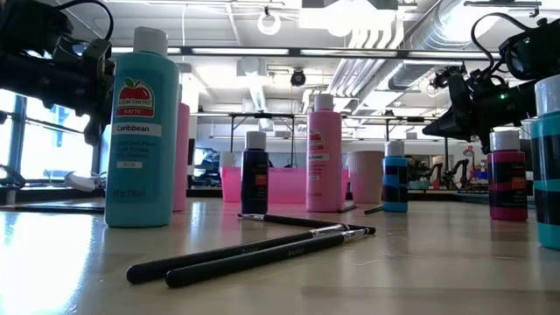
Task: Pick & Place Paint Supplies
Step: Put the big pink paint bottle into the pink bin
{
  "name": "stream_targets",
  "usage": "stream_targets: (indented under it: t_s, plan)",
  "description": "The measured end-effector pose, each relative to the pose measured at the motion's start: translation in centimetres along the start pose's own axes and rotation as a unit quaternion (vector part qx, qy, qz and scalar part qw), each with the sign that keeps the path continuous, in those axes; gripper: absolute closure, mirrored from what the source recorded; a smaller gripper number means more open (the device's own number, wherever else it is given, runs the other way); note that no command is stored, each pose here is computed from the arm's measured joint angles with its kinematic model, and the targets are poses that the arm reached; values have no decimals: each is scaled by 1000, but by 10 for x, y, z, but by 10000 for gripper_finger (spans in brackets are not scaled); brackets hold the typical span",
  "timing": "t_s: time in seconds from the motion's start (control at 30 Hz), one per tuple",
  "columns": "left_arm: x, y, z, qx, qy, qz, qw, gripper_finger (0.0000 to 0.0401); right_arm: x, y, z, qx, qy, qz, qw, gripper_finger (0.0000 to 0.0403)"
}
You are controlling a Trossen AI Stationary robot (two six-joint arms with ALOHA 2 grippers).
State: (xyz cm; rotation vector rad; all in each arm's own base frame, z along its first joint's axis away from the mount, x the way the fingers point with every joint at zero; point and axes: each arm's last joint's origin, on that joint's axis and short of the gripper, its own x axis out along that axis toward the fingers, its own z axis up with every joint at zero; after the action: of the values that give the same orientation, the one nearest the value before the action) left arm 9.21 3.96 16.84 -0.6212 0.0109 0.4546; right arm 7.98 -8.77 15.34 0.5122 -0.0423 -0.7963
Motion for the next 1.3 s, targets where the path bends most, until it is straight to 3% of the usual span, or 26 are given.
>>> stream_targets:
  t_s: [0.8,1.1,1.3]
  plan:
    - [0,0,0,-1,0,0,1000,401,0,0,0,4,3,6,1000,400]
    - [0,0,0,-1,0,0,1000,401,0,5,3,-3,2,61,998,400]
    - [0,0,0,-1,0,0,1000,401,-1,6,5,-2,-10,69,998,400]
